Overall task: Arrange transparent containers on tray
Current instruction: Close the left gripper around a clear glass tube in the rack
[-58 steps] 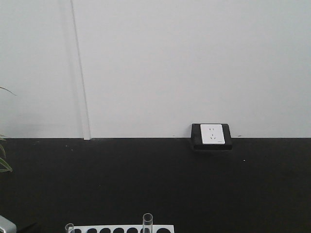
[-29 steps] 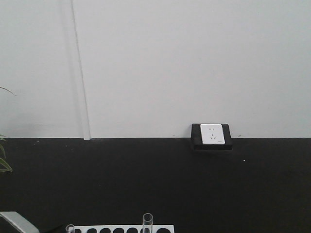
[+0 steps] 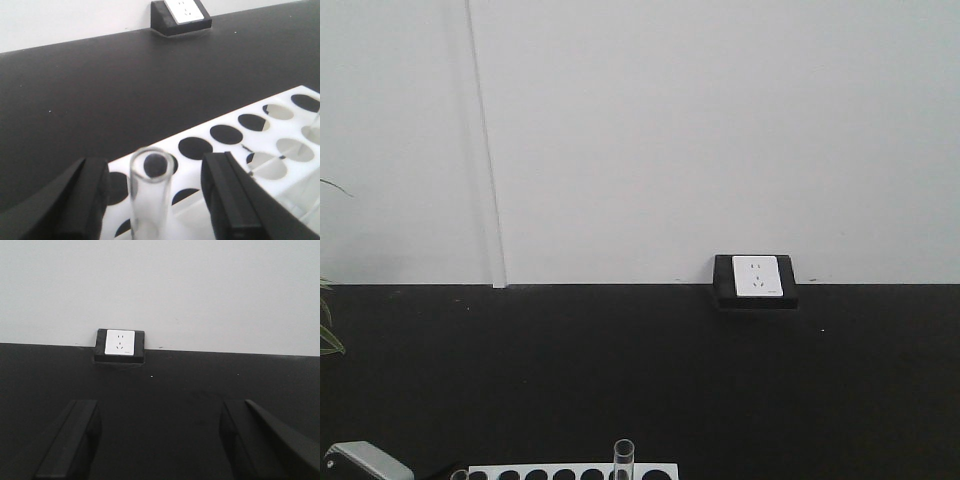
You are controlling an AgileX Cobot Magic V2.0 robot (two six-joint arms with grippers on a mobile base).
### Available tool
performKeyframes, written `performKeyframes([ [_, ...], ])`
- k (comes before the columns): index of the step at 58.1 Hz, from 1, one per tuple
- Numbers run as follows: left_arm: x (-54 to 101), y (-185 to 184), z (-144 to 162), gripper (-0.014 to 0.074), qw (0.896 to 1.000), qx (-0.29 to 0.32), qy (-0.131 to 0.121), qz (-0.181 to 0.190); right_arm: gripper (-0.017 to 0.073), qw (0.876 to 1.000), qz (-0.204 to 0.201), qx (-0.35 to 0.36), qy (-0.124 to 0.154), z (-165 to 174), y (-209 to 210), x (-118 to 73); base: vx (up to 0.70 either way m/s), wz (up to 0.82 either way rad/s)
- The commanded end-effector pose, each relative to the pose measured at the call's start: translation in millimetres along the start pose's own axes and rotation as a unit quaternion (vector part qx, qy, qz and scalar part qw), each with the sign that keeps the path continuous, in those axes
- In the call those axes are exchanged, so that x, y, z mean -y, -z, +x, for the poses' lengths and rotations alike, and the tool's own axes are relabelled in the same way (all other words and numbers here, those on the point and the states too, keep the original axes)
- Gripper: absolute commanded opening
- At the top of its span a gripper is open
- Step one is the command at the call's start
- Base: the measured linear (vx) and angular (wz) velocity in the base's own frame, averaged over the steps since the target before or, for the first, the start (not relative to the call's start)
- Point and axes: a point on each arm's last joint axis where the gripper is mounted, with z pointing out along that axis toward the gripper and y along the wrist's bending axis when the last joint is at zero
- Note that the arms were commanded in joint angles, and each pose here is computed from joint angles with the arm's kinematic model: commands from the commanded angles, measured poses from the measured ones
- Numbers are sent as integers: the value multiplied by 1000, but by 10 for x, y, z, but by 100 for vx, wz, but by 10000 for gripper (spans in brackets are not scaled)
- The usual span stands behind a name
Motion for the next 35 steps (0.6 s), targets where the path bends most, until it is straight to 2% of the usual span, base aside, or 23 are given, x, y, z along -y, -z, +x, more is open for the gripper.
performKeyframes([
  [1, 16, -31, -165, 520, 998, 67, 3, 6, 561, 999, -1, 50, 3, -167, 13, 4, 0, 0],
  [11, 0, -79, -122, 503, 996, 84, 11, 4, 561, 999, -1, 49, 3, -165, 13, 4, 0, 0],
  [12, -4, -103, -87, 471, 996, 85, 13, 5, 561, 999, -1, 49, 3, -165, 13, 4, 0, 0],
  [22, -7, -127, -53, 383, 996, 88, 14, 7, 561, 999, -1, 49, 3, -164, 13, 4, 0, 0],
  [35, -6, -127, -62, 219, 995, 96, 14, 8, 561, 999, -1, 49, 3, -164, 13, 4, 0, 0],
])
